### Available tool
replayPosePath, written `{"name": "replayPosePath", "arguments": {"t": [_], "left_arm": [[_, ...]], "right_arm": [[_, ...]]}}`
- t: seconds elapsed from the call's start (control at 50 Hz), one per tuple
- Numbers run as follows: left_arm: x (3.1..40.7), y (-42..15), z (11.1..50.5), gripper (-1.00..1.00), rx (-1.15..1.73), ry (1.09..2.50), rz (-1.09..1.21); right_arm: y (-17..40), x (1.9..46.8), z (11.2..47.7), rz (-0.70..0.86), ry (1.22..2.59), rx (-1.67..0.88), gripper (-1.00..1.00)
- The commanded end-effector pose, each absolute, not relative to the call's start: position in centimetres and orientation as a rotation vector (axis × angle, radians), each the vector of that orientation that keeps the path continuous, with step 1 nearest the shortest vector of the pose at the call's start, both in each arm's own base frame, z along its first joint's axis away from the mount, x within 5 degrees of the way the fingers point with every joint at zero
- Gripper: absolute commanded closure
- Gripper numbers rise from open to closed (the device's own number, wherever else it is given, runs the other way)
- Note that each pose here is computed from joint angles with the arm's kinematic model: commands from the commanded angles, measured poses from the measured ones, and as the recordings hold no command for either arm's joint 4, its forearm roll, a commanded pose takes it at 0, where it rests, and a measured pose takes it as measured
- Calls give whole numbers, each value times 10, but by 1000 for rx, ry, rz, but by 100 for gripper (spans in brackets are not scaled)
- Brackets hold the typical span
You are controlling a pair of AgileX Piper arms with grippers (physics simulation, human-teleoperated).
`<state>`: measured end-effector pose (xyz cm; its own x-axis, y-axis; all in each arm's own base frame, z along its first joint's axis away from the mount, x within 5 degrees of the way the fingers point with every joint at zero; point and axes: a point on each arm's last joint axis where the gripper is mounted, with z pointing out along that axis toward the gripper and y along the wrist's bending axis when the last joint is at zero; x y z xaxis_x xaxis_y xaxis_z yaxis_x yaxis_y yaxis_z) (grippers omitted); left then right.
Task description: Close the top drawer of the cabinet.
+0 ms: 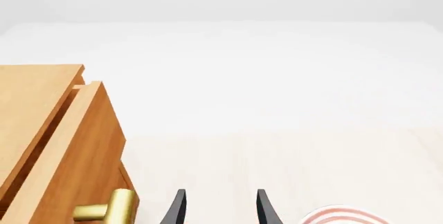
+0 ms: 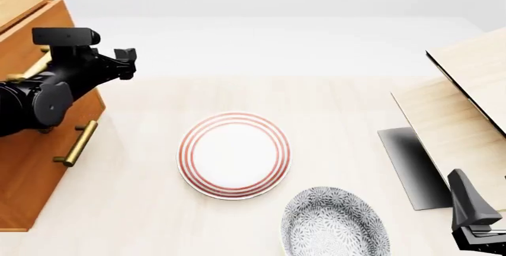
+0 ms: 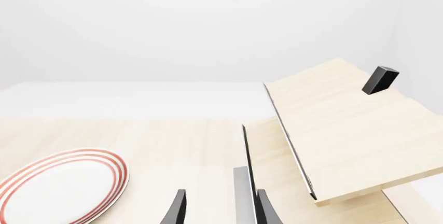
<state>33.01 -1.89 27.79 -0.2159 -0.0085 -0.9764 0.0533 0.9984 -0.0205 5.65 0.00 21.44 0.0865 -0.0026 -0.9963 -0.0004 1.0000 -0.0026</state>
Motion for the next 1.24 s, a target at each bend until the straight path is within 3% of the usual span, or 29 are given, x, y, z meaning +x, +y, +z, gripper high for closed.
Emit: {"name": "replayPosePath", "arguments": {"t": [0.02,1.24], "left_arm": [[322,-7,283,-100,2,1778,-32],[289,32,290,-100,-104,1760,73]], "right_arm": [[0,56,214,-2,1484,-2,-100],[0,56,214,-2,1484,-2,-100]]}}
